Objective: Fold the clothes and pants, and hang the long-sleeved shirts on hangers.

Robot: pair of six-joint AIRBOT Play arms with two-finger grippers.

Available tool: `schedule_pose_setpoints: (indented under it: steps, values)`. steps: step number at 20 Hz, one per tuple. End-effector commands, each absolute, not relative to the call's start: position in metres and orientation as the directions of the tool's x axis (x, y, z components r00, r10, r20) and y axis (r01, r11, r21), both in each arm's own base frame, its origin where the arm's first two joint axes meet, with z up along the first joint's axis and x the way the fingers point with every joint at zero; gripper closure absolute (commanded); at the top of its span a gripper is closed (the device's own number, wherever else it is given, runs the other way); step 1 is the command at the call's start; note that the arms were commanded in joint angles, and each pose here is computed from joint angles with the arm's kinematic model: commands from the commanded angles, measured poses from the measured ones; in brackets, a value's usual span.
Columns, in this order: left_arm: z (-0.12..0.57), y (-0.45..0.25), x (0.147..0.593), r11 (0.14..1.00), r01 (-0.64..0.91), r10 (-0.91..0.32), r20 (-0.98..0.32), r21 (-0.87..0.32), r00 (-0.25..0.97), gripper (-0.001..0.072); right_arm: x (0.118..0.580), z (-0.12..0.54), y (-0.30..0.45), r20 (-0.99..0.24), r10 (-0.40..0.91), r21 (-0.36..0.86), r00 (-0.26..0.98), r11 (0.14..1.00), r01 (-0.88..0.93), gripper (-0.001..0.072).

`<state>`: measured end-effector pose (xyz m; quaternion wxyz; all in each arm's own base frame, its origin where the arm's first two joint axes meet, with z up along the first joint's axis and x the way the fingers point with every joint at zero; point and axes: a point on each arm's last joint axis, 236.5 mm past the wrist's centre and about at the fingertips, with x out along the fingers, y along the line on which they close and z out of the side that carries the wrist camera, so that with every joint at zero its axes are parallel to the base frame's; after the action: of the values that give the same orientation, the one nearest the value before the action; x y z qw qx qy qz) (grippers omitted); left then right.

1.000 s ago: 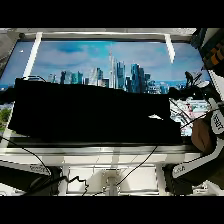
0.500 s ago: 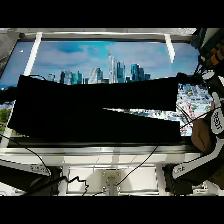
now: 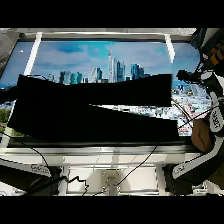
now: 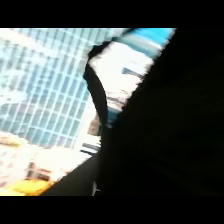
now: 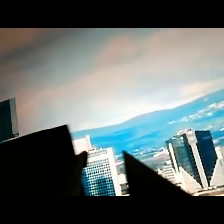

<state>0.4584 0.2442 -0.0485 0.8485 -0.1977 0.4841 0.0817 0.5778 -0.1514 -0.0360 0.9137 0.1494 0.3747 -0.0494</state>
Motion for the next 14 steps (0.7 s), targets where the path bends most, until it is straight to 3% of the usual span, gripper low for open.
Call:
schedule_pose_setpoints:
  steps: [1, 8, 9, 10, 11, 12, 14]
  values:
    - [-0.047, 0.255, 0.467, 0.901, -0.363, 0.003, -0.833, -0.238, 0.554, 0.0016, 0.581, -0.038, -0.136, -0.703, 0.047, 0.242, 0.710, 0.954, 0.176, 0.0252]
    - [0.009, 0.260, 0.463, 0.916, -0.346, 0.054, -0.790, -0.204, 0.610, 0.0023, 0.555, -0.012, -0.108, -0.748, 0.140, 0.265, 0.649, 0.959, 0.098, 0.0263]
    - [0.030, 0.266, 0.456, 0.921, -0.351, 0.094, -0.778, -0.168, 0.621, 0.0087, 0.551, 0.006, -0.106, -0.741, 0.140, 0.255, 0.657, 0.964, 0.081, 0.0263]
    - [0.056, 0.273, 0.445, 0.915, -0.376, 0.137, -0.764, -0.146, 0.630, 0.0271, 0.547, 0.027, -0.105, -0.727, 0.134, 0.240, 0.673, 0.968, 0.067, 0.0263]
    - [0.078, 0.276, 0.430, 0.912, -0.391, 0.169, -0.759, -0.121, 0.629, 0.0542, 0.540, 0.053, -0.103, -0.712, 0.124, 0.216, 0.691, 0.975, 0.047, 0.0265]
    - [0.096, 0.275, 0.411, 0.914, -0.394, 0.187, -0.767, -0.093, 0.614, 0.0689, 0.530, 0.079, -0.102, -0.701, 0.109, 0.180, 0.705, 0.983, 0.028, 0.0304]
    - [0.117, 0.267, 0.368, 0.905, -0.420, 0.197, -0.812, -0.065, 0.549, 0.0686, 0.507, 0.124, -0.099, -0.684, 0.082, 0.117, 0.725, 0.993, -0.002, 0.0634]
